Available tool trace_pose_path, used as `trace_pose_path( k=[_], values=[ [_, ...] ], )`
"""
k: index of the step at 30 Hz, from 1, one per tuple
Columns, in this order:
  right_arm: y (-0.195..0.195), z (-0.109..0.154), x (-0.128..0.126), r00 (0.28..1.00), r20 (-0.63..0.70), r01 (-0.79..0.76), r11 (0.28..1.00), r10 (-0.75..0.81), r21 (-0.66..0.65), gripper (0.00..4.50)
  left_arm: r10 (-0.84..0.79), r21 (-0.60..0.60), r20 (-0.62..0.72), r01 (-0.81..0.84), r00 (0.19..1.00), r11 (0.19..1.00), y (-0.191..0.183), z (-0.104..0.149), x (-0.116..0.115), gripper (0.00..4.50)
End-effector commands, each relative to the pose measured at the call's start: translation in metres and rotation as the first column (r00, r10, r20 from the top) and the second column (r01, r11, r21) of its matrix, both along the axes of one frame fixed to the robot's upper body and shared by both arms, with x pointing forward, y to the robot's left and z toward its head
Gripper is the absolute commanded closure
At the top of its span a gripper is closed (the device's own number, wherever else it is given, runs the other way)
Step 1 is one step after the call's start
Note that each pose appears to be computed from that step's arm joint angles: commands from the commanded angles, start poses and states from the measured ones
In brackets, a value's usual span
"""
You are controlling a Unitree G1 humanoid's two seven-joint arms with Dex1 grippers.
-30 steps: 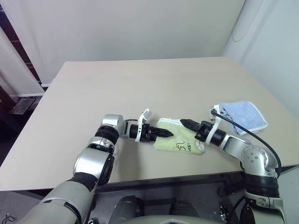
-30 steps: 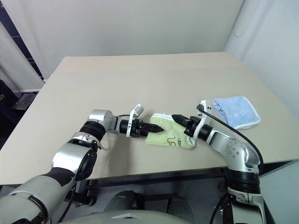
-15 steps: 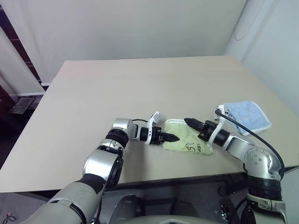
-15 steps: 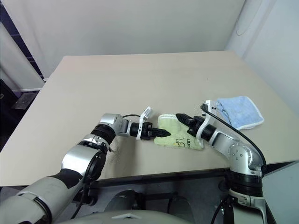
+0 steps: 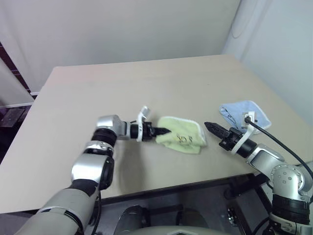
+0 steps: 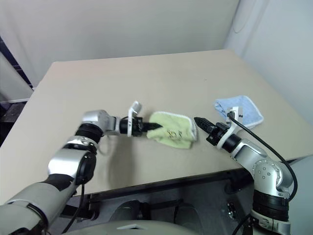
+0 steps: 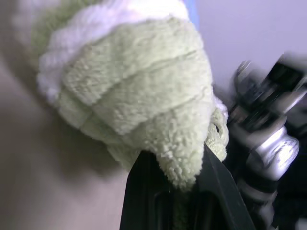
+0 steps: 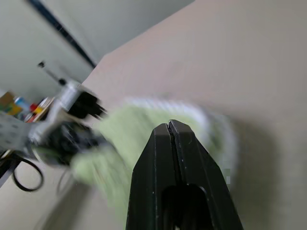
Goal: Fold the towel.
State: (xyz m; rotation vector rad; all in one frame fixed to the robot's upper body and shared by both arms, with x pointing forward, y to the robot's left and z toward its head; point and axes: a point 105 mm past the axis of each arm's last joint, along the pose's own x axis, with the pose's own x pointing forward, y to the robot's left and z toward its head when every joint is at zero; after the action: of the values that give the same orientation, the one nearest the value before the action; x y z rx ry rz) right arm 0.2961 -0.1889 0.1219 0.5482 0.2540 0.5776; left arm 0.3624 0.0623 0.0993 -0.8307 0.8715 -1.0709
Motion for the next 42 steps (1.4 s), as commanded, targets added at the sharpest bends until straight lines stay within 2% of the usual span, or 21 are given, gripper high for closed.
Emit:
trace_pose_path(
  k=[1,4,8,10,12,14,15,18,20,27,29,32,38,42],
  values=[
    [0.006,0.014,0.002,0.998,0.066,-0.014,1.0,0.013,0.013,4.5,0.103,-0.021,0.064,-0.102,0.993,0.995,0.03,0.029,0.013,4.49],
    [0.012,0.013,0.005,0.997,0.066,-0.033,0.999,0.031,0.023,4.5,0.241,-0.015,0.101,-0.241,0.965,0.97,0.069,0.04,0.021,4.49],
    [0.017,0.01,0.01,0.997,0.061,-0.052,0.998,0.05,0.029,4.5,0.476,0.006,0.137,-0.481,0.869,0.877,0.118,0.048,0.039,4.49],
    [0.022,0.009,0.014,0.995,0.059,-0.076,0.996,0.074,0.034,4.5,0.644,-0.006,0.177,-0.653,0.745,0.757,0.16,0.055,0.048,4.49],
    [0.027,0.008,0.017,0.993,0.057,-0.103,0.994,0.101,0.034,4.5,0.78,-0.026,0.242,-0.799,0.578,0.6,0.201,0.064,0.053,4.49],
    [0.033,0.007,0.02,0.99,0.054,-0.131,0.991,0.129,0.031,4.5,0.868,-0.036,0.258,-0.894,0.424,0.447,0.238,0.065,0.049,4.49],
    [0.036,0.007,0.021,0.988,0.054,-0.147,0.989,0.145,0.028,4.5,0.892,-0.038,0.245,-0.915,0.381,0.402,0.25,0.064,0.044,4.49],
    [0.043,0.006,0.024,0.982,0.05,-0.183,0.983,0.181,0.024,4.5,0.911,-0.051,0.254,-0.936,0.326,0.349,0.267,0.057,0.029,4.49],
    [0.047,0.004,0.027,0.978,0.046,-0.203,0.979,0.203,0.007,4.5,0.947,-0.061,0.205,-0.962,0.249,0.266,0.278,0.049,0.02,4.49],
    [0.051,0.004,0.025,0.967,0.048,-0.249,0.968,0.249,-0.017,4.5,0.988,-0.035,0.144,-0.998,0.052,0.057,0.31,0.022,-0.015,4.49],
    [0.051,-0.001,0.021,0.964,0.033,-0.261,0.964,0.262,-0.047,4.5,0.994,0.016,0.11,-1.0,0.018,0.016,0.315,0.002,-0.028,4.49],
    [0.054,-0.004,0.019,0.963,0.029,-0.266,0.963,0.267,-0.046,4.5,0.996,0.044,0.085,-0.999,0.014,0.01,0.307,-0.011,-0.034,4.49],
    [0.058,-0.005,0.019,0.963,0.029,-0.267,0.963,0.268,-0.042,4.5,0.984,0.011,0.038,-0.985,0.172,0.172,0.258,-0.012,-0.027,4.49],
    [0.055,-0.004,0.019,0.966,0.032,-0.256,0.965,0.258,-0.049,4.5,0.992,0.025,-0.001,-0.992,0.127,0.127,0.257,-0.016,-0.03,4.49]
  ],
)
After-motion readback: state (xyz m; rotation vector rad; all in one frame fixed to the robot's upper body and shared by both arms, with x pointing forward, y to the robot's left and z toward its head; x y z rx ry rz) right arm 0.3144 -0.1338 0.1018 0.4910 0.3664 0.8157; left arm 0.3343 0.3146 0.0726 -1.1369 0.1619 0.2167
